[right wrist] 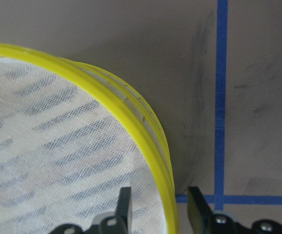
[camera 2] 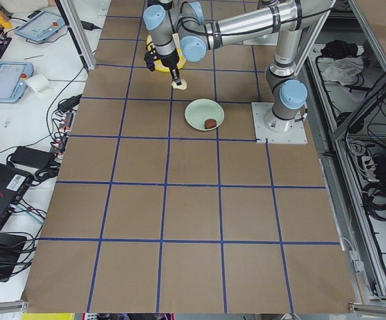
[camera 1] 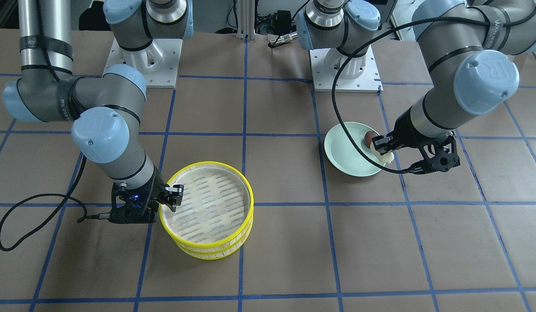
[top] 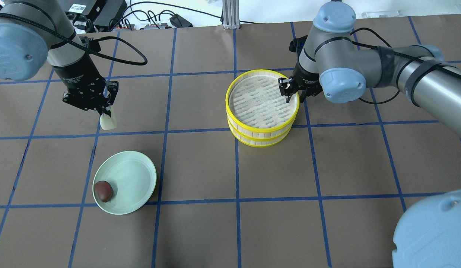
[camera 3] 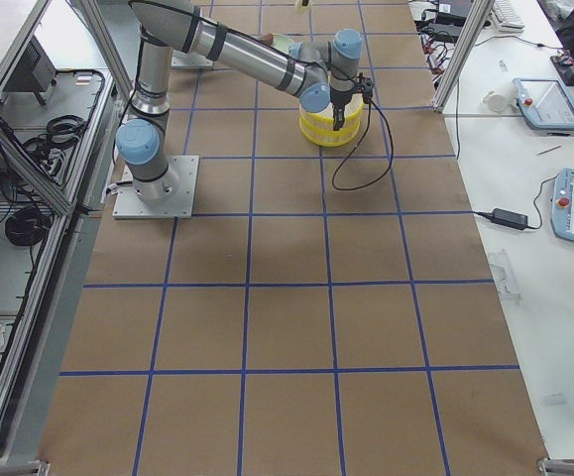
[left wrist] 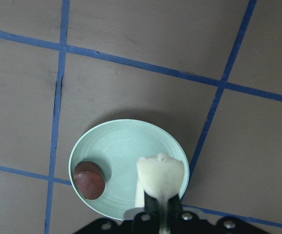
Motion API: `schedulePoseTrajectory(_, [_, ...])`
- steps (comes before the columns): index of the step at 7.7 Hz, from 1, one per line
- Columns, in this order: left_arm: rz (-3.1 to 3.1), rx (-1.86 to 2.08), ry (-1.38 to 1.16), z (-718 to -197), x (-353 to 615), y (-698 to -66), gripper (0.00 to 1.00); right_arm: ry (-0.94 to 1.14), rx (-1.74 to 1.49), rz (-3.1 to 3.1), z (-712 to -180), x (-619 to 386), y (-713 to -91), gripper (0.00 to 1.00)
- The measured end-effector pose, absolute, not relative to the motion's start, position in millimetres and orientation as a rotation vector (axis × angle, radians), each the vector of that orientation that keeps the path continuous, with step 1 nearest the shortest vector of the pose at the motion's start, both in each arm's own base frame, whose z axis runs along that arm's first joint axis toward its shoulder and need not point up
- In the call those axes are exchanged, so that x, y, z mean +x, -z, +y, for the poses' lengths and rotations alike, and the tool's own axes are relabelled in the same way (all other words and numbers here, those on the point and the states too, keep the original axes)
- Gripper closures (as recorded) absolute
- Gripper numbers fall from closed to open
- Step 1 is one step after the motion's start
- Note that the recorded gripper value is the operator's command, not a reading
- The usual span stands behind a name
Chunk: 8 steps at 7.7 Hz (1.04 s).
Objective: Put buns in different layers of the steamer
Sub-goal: 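Grip the top steamer tier rim with the right gripper and lift it aside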
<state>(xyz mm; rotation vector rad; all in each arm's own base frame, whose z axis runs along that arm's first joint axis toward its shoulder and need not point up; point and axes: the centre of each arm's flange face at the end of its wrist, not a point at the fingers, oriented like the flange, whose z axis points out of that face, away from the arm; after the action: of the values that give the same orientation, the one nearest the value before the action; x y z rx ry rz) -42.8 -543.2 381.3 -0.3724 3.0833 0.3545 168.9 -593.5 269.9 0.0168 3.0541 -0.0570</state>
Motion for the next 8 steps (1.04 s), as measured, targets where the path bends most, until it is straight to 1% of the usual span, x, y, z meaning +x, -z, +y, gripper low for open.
schedulePoseTrajectory(2, [3.080, -0.370, -0.357, -543.0, -42.4, -380.6, 1.00, 0.060, 0.013, 3.041, -593.7, 170.2, -272.2, 0.95])
schedulePoseTrajectory(3, [3.077, -0.368, -0.358, -543.0, -42.2, -380.2, 1.00, 0.057, 0.007, 3.044, -593.6, 169.9, -272.3, 1.00])
schedulePoseTrajectory(8, [3.082, -0.388, -0.324, -544.0, -44.2, -389.8, 1.00, 0.060, 0.005, 3.088, -594.2, 161.8, -290.7, 1.00])
